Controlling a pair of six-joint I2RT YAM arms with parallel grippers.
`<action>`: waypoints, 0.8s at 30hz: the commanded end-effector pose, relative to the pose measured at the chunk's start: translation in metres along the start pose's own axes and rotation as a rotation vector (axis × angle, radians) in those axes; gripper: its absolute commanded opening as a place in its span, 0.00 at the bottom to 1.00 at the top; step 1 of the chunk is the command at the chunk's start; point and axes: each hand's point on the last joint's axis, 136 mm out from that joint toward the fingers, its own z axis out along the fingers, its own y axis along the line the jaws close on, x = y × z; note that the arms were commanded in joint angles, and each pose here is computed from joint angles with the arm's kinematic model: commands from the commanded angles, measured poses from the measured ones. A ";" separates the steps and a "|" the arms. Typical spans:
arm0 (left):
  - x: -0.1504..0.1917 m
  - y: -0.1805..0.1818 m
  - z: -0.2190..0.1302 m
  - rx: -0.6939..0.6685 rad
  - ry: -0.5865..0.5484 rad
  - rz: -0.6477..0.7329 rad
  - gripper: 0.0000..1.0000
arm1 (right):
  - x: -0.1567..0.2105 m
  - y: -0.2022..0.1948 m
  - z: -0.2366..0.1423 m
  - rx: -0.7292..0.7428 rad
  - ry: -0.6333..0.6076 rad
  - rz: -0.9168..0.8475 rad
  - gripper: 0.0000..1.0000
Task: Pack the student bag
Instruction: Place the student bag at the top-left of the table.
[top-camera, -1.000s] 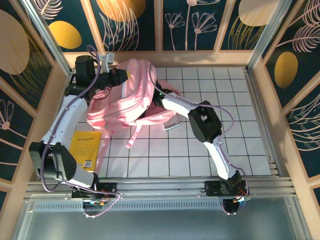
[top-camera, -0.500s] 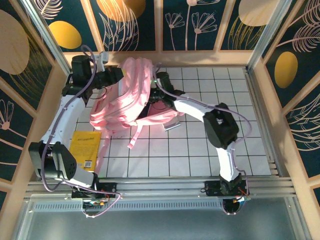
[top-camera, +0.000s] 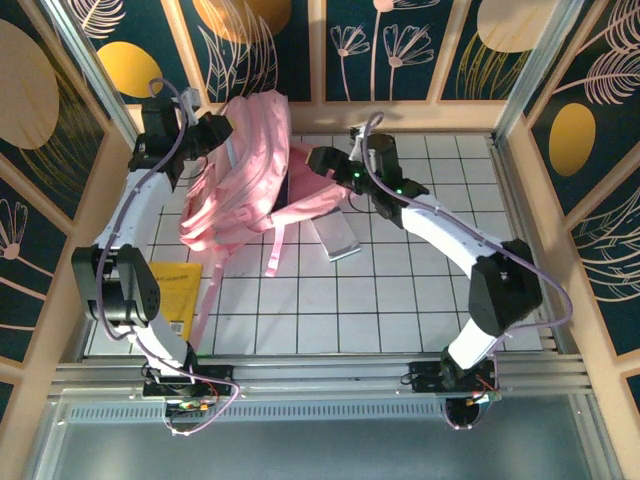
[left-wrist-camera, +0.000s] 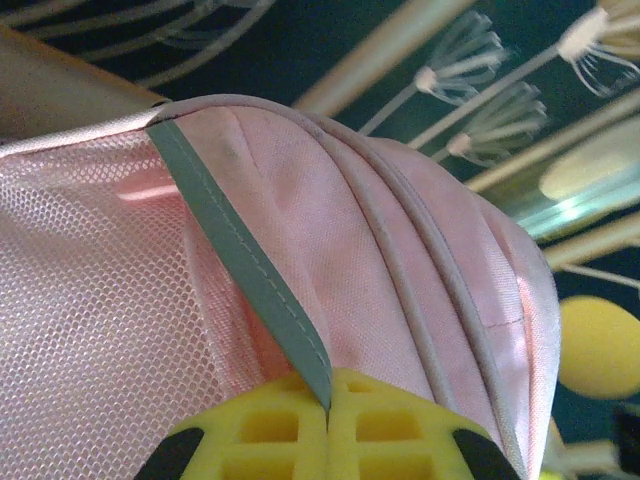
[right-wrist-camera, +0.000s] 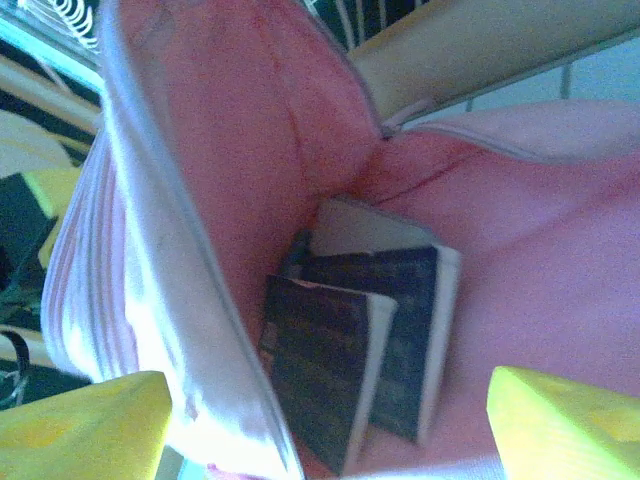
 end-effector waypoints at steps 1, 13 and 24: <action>-0.063 0.019 0.004 -0.124 -0.203 0.080 0.00 | -0.008 -0.014 -0.032 0.109 -0.076 -0.043 0.81; -0.025 0.042 0.074 -0.123 -0.021 0.068 0.30 | 0.067 -0.063 -0.049 0.177 0.129 -0.088 0.74; -0.007 -0.003 0.022 -0.102 -0.063 0.092 0.50 | 0.115 -0.091 -0.012 0.190 0.299 0.008 0.33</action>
